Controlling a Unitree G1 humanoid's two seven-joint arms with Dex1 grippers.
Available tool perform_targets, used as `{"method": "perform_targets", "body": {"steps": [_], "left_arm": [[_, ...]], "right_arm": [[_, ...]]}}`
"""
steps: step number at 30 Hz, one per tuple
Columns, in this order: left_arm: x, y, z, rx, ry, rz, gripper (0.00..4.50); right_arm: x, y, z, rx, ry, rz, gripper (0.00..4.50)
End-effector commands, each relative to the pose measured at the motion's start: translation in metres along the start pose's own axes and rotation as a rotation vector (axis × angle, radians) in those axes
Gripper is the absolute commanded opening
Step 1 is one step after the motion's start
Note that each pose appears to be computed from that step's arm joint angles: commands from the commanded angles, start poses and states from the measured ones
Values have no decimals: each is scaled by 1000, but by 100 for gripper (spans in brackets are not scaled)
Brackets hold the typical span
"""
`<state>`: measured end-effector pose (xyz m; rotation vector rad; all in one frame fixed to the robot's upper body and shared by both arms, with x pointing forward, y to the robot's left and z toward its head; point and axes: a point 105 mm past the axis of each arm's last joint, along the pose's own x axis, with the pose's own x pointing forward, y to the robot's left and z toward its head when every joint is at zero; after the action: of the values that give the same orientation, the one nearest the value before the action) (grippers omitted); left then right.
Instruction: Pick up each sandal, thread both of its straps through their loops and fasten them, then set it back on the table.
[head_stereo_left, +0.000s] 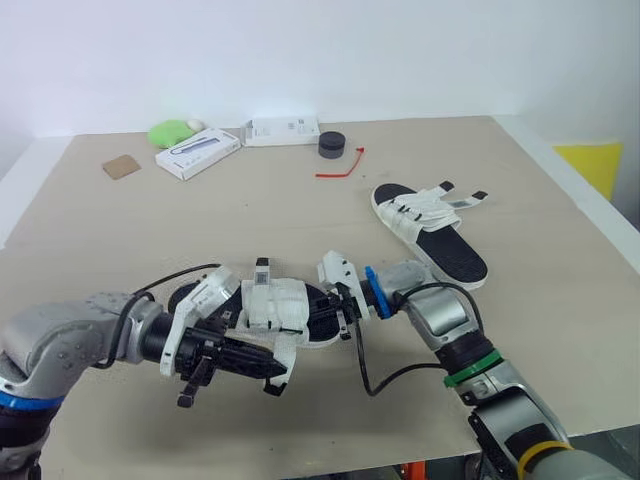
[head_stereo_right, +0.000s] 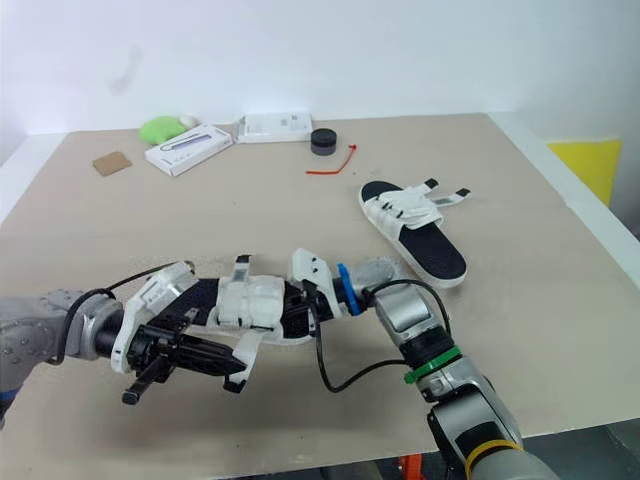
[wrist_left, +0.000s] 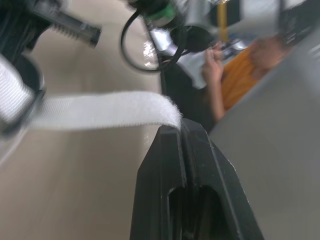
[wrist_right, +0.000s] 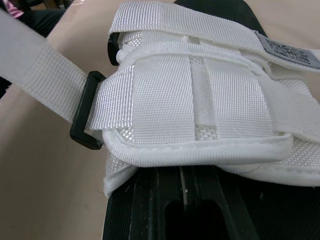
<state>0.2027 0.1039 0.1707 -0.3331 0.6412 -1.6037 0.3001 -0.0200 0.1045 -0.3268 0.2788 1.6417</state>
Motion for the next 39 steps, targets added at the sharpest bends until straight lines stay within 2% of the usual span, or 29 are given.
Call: {"method": "perform_targets", "body": {"steps": [1,4,7,13,18,22,24,27,29,30,31,35,37,39], "left_arm": [[5,-6,26,-8,-117,-59,1],[10,17,29,-111,-194,20,1],[9,46,35,-267,-334,96,1],[0,50,62,-358,-514,72,1],[0,58,69,-432,-571,111,1],[4,74,55,-506,-543,199,1],[9,87,38,-557,-489,273,1],[10,101,27,-607,-473,346,78],[8,117,26,-654,-500,415,172],[7,121,26,-676,-510,429,195],[7,123,27,-685,-512,434,247],[6,133,26,-718,-509,482,407],[5,136,26,-720,-508,498,445],[4,141,25,-721,-506,523,445]], "right_arm": [[-1,-2,-34,102,96,-38,0],[-2,-2,-35,103,97,-41,0],[-3,-1,-35,103,96,-47,0],[-5,-1,-37,108,99,-54,0],[-4,-2,-36,107,96,-54,0],[-3,-1,-35,106,94,-55,0],[-3,-1,-36,106,94,-56,0],[-3,-1,-36,107,94,-57,0],[-3,-1,-36,107,93,-58,0],[-3,0,-36,108,93,-59,0],[-3,0,-36,108,92,-59,0],[-3,0,-37,107,93,-63,0],[-3,-1,-36,107,93,-67,0],[-3,-1,-36,106,92,-66,0]]}}
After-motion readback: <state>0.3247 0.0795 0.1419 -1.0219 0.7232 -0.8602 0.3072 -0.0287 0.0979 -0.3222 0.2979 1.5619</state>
